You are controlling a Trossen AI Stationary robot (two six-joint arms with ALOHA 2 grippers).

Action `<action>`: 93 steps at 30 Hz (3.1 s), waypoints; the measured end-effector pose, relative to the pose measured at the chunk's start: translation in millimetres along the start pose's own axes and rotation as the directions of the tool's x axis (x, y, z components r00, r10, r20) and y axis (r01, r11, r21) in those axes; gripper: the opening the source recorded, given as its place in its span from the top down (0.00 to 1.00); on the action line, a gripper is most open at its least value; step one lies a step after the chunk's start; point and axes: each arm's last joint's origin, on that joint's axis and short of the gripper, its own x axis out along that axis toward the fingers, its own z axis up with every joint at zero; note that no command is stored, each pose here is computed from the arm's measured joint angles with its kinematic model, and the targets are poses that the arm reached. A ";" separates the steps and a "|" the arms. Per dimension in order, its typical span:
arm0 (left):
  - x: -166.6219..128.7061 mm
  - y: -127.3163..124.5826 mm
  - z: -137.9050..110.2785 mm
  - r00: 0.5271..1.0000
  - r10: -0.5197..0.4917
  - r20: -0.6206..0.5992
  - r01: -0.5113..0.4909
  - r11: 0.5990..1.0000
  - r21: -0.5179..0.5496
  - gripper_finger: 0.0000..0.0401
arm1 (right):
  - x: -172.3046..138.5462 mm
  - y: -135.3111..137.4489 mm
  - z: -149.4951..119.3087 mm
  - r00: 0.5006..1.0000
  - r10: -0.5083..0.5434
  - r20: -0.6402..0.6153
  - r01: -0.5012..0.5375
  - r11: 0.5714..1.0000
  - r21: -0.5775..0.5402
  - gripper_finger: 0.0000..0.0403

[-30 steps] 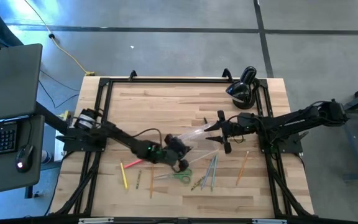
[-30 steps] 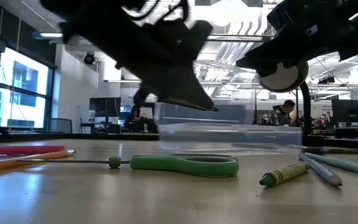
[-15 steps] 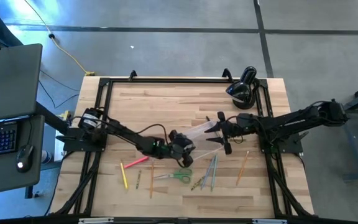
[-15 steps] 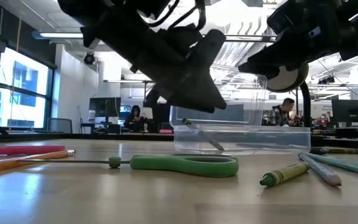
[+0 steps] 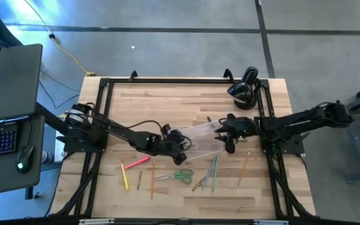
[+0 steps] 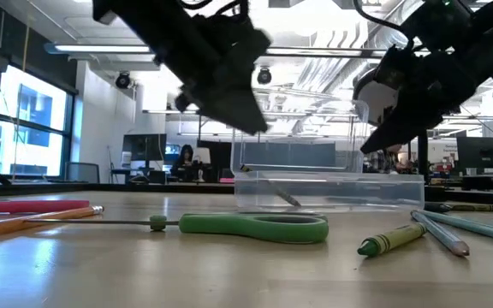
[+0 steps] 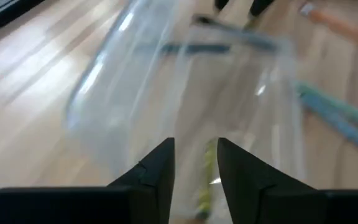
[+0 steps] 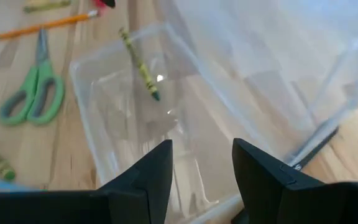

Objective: Pick & place school supplies into a supply box
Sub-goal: Adjust the supply box

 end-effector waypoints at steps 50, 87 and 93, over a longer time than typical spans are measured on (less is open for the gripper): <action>-26.5 31.7 15.7 0.975 0.216 -0.047 -0.214 0.976 0.044 0.95 | 23.3 4.4 24.8 0.937 -0.106 0.332 0.141 0.986 -0.084 0.64; -44.0 11.2 28.8 0.986 -0.089 -0.142 0.075 0.992 -0.102 0.90 | 90.4 23.9 86.4 0.933 -0.001 0.359 0.111 0.952 -0.286 0.64; -57.5 3.8 25.8 0.979 -0.137 -0.153 0.137 0.990 -0.011 0.92 | 71.0 35.3 92.2 0.934 0.036 0.355 0.093 0.936 -0.340 0.64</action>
